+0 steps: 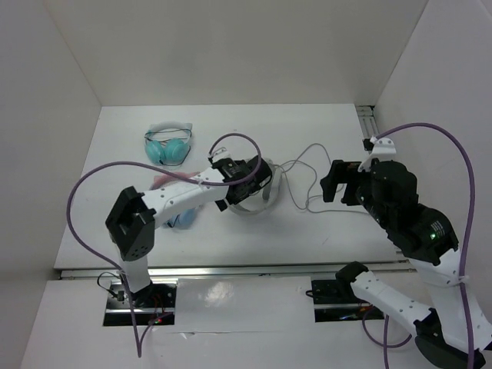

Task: Wrap the headphones

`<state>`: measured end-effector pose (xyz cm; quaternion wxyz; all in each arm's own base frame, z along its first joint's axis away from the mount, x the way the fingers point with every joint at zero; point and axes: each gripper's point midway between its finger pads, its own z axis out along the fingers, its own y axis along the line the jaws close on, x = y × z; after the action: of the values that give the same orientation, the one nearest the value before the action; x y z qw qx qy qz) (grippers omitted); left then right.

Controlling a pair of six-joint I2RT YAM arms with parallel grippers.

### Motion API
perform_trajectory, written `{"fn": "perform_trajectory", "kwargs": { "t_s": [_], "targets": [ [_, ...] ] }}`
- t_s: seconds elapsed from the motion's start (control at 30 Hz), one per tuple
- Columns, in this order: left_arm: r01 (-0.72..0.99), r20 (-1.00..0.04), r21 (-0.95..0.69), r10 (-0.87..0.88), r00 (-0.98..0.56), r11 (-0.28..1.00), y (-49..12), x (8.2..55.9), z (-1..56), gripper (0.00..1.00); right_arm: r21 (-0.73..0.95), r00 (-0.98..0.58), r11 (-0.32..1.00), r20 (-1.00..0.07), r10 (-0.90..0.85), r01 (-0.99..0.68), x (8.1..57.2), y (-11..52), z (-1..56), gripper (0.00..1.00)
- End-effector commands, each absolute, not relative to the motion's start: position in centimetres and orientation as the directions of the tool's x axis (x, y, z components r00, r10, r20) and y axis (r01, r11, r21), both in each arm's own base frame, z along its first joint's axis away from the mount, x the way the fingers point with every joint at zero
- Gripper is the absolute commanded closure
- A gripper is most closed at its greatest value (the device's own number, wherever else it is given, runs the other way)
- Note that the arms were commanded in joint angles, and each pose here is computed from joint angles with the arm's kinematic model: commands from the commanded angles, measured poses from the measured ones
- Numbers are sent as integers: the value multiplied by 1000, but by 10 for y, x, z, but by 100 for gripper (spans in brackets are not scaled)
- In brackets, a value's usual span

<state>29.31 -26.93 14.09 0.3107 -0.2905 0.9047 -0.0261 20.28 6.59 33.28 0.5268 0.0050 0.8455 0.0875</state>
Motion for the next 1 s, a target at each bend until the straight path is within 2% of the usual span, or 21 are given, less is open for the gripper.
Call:
{"fn": "perform_trajectory", "kwargs": {
  "t_s": [0.0, 0.1, 0.33, 0.37, 0.4, 0.43, 0.6, 0.83, 0.9, 0.93, 0.97],
  "targets": [
    [-588, -551, -250, -613, -567, 769, -272, 309, 123, 0, 176, -413, 968, -906, 88, -181, 209, 84, 339, 0],
    [-594, -549, -213, -598, -584, 776, -272, 313, 96, 5, 176, -403, 959, -912, 74, -220, 206, 89, 337, 0],
    [-619, -539, -210, -617, -573, 757, -262, 315, 60, 8, 200, -378, 937, -922, 82, -285, 204, 100, 342, 0],
    [-620, -529, -200, -616, -584, 759, -263, 313, 55, 10, 202, -371, 936, -925, 86, -287, 205, 100, 344, 0],
    [-622, -523, -201, -620, -586, 757, -263, 317, 51, 18, 205, -373, 933, -924, 85, -295, 204, 102, 344, 0],
    [-624, -523, -186, -614, -591, 759, -262, 316, 45, 21, 205, -373, 933, -924, 85, -295, 204, 102, 344, 0],
    [-628, -494, -140, -603, -626, 766, -263, 308, 12, 30, 206, -382, 931, -921, 80, -301, 205, 104, 342, 0],
    [-645, -462, -115, -615, -639, 756, -260, 302, -4, 42, 198, -379, 932, -923, 72, -305, 204, 103, 344, 0],
    [-653, -440, -104, -624, -646, 750, -257, 299, -8, 54, 197, -370, 934, -926, 77, -298, 203, 101, 346, 0],
    [-654, -440, -88, -619, -651, 751, -254, 296, -9, 79, 197, -370, 934, -926, 77, -298, 203, 101, 346, 0],
    [-655, -440, -84, -617, -652, 751, -252, 294, -5, 92, 197, -369, 934, -926, 77, -299, 205, 102, 344, 0]
  ]
}}
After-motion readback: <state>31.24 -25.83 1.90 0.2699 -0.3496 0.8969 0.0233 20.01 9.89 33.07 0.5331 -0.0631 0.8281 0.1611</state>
